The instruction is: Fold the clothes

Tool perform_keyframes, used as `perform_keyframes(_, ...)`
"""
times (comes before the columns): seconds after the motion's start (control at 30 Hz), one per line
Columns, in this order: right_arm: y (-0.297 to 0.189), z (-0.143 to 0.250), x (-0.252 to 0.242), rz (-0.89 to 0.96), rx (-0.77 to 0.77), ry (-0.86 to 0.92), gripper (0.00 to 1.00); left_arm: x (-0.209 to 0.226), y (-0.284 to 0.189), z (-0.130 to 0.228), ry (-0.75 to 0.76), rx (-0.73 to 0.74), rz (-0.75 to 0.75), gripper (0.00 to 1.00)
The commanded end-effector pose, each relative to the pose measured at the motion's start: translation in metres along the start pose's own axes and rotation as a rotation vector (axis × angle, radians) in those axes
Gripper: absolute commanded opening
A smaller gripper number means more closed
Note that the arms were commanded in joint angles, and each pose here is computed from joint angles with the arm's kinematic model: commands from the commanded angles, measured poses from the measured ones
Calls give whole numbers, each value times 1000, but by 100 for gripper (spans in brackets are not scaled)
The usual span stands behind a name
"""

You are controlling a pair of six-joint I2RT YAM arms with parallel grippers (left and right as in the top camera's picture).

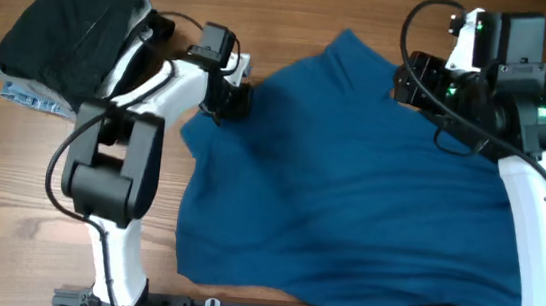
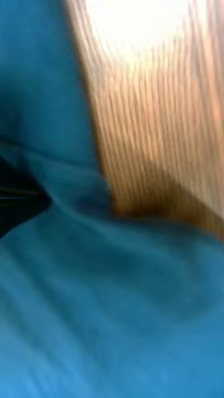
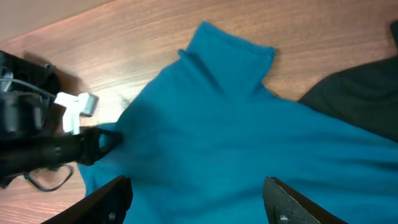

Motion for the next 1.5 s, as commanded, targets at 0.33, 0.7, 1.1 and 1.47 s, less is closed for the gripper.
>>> perform_keyframes(0.33, 108, 3, -118, 314, 265, 332, 57, 187, -53, -44, -641, -204, -130, 4)
perform_keyframes(0.7, 277, 54, -176, 4, 492, 252, 4, 66, -82, -34, -359, -139, -76, 19)
perform_keyframes(1.1, 116, 111, -448, 588, 294, 1016, 4, 42, -78, -14, -315, -36, -92, 48)
perform_keyframes(1.47, 17, 27, -332, 271, 189, 792, 34, -5, -63, -11, -87, -39, -32, 47)
Point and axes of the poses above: each gripper's point midway between its finger pads, its own y axis out along the fingers, its own x axis along the line the jaws close on, z = x × y, the point moved 8 cm from there along -y, back along the fingers, and after that the axes turned 8 degrees about -y, right-handed, at the moved point
